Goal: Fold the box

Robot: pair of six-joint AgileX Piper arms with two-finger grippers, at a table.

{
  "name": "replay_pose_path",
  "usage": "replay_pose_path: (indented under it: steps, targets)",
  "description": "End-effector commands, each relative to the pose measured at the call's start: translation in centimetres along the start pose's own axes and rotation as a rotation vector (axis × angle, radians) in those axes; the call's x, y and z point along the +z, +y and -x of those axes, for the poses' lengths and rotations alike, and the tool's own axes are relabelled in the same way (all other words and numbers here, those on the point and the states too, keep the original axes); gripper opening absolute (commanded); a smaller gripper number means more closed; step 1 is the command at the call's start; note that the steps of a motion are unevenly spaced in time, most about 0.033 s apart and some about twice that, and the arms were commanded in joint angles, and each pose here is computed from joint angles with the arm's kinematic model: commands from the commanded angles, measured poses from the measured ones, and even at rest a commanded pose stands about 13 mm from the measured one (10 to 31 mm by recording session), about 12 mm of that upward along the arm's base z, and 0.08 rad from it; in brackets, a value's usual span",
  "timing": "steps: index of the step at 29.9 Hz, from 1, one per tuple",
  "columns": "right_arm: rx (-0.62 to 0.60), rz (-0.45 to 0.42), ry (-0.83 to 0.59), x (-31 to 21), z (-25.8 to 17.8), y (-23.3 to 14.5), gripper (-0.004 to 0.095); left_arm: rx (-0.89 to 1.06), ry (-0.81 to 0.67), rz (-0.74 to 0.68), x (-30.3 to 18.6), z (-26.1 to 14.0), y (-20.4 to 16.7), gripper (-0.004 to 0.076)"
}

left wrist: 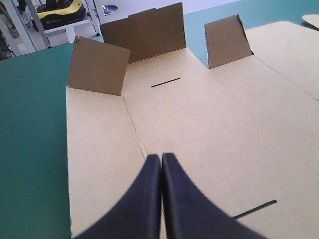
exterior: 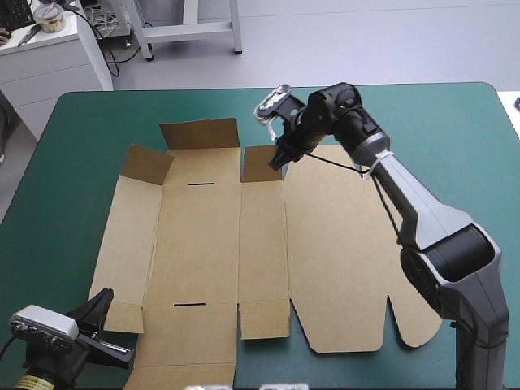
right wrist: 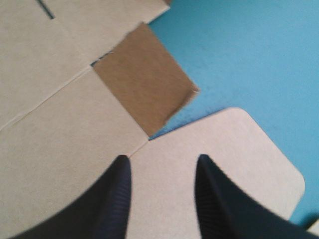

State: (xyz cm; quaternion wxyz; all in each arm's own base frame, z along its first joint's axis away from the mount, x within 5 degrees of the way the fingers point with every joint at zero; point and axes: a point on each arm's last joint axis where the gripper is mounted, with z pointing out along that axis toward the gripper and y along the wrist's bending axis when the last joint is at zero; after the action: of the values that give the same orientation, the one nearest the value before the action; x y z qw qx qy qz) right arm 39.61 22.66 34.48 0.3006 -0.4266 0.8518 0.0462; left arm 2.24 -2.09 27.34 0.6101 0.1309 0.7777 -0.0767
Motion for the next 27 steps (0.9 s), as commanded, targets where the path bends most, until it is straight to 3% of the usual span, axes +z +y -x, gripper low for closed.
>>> replay_pose_path:
  steps: [1, 5, 8, 14, 17, 27]
  targets:
    - [0.327, -0.051, -0.125, -5.7, -0.4, -3.4, -0.0016, -0.018, -0.083, 0.017, -0.2, 1.3, 0.2, -0.0010]
    - [0.483, 0.046, -0.153, -7.5, -2.0, -6.0, -0.0020, -0.018, -0.083, 0.017, -0.2, 1.3, 0.2, -0.0004]
    - [0.501, 0.080, -0.156, -8.6, -3.0, -6.6, -0.0020, -0.018, -0.083, 0.017, -0.2, 1.3, 0.2, 0.0051]
    - [0.526, 0.039, -0.149, -9.1, -5.1, -5.7, -0.0020, -0.020, -0.083, 0.017, -0.2, 1.3, 0.2, 0.0393]
    - [0.552, -0.001, -0.180, -8.6, -6.8, -4.9, -0.0020, -0.031, -0.082, 0.022, -0.2, 1.3, 0.2, 0.0514]
    - [0.619, -0.140, -0.316, -9.3, -15.2, -0.1, -0.0020, -0.046, -0.077, 0.006, -0.2, 1.3, 0.1, 0.0465]
